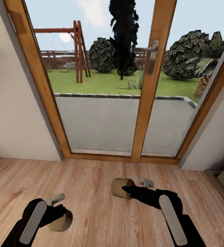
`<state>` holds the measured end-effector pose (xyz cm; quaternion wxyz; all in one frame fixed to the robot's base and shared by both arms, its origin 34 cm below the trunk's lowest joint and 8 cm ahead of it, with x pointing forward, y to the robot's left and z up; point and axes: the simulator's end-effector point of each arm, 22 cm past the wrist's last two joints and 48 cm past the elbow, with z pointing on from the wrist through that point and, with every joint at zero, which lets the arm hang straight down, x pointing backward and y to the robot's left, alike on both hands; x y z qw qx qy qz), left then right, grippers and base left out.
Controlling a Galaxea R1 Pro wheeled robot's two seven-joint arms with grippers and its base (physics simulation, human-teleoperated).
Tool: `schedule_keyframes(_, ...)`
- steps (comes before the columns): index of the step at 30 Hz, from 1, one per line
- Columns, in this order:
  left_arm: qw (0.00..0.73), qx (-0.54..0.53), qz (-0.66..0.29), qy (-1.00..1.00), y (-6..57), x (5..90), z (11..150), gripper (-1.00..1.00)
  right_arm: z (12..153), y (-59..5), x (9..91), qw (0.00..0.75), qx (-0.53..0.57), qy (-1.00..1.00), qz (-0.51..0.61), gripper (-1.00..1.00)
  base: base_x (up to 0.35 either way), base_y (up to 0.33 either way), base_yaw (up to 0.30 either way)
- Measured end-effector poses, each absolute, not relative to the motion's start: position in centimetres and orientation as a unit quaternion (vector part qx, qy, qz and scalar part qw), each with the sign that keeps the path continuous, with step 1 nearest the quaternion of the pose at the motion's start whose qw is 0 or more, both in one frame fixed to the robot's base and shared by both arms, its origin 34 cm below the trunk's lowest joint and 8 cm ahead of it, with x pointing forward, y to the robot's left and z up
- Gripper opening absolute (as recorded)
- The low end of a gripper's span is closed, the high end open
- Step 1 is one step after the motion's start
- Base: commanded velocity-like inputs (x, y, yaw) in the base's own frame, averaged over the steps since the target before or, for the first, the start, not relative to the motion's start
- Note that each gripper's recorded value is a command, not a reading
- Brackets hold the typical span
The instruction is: Place each of the two pumpkins and all three candles from the living room inside a cabinet in the living room (use any cabinet), then make sure every cabinet is closed, and position the cauldron so it is next to a table in the living room.
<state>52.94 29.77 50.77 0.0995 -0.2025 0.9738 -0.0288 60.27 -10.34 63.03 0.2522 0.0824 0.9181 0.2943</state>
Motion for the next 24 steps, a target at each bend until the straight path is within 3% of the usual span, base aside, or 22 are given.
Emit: schedule_keyframes(24, 0.105, -0.203, -0.03, 0.973, 29.87, 53.32, 51.42, -1.0, 63.77, -10.64, 60.35, 0.258, 0.087, 0.915, 0.297, -1.0, 0.0, 0.0, -0.233)
